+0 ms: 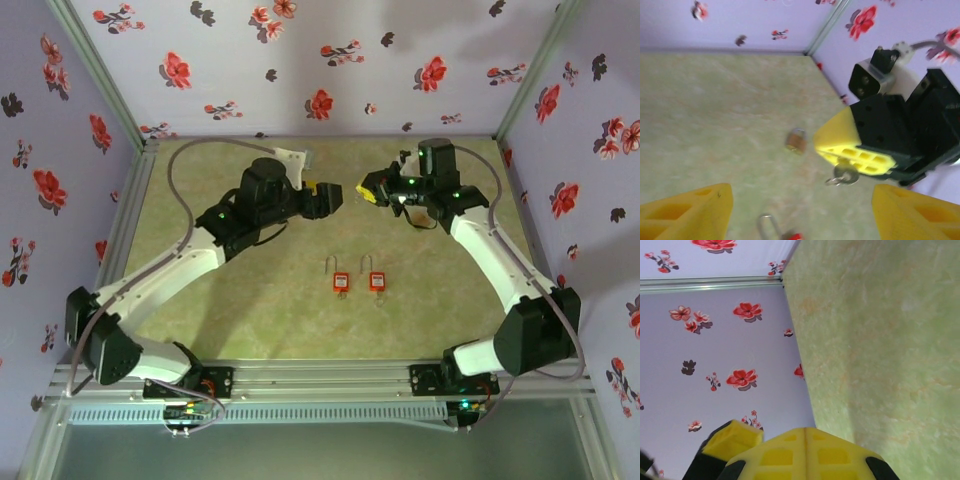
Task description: Unlock with the key
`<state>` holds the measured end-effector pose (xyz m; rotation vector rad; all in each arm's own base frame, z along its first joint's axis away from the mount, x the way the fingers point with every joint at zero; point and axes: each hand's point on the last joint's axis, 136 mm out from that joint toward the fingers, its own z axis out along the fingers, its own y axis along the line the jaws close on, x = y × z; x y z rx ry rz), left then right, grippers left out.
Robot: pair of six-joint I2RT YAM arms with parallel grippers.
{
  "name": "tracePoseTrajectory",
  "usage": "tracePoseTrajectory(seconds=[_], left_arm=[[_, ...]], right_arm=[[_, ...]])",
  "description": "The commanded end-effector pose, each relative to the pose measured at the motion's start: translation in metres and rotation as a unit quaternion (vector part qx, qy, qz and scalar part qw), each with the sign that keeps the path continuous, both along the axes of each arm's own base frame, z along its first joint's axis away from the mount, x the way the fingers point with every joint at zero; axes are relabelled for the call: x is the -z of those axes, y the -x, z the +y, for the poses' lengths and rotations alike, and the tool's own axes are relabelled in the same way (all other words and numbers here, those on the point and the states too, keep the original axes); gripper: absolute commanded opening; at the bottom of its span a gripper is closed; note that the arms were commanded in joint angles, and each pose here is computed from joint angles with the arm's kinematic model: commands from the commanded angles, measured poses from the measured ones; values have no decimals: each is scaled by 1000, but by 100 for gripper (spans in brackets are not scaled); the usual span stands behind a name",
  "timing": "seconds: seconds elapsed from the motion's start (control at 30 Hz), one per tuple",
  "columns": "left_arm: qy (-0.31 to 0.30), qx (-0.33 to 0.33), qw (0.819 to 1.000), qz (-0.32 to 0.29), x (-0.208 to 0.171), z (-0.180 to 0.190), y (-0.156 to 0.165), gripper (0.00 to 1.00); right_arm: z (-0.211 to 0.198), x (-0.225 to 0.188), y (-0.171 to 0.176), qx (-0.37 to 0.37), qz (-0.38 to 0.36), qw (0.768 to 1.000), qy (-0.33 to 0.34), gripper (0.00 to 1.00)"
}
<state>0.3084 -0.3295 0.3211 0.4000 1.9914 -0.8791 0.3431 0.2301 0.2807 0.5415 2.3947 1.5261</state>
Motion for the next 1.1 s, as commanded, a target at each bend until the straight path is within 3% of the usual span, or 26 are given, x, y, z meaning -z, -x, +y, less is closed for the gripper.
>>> tracePoseTrajectory(seconds=[0.0,0.17,0.33,0.53,0.73,1.07], left_arm=[[-170,34,976,-135,6,23,6,73],[-260,75,926,-264,5,27,5,75],[-321,139,884,-311,14,13,6,73],[-340,192,850,-353,17,-23,16,63],[-316,218,849,-363,20,-62,26,57],[-318,210,855,-351,27,-70,15,47]], right_arm=[[0,7,5,-6,20,1000,23,0],[-2,8,7,-8,28,999,31,0],[-1,10,9,-11,37,999,32,0],[-3,17,9,-7,56,998,41,0],[-2,21,9,-5,63,997,39,0],[-1,18,10,-6,61,998,32,0]])
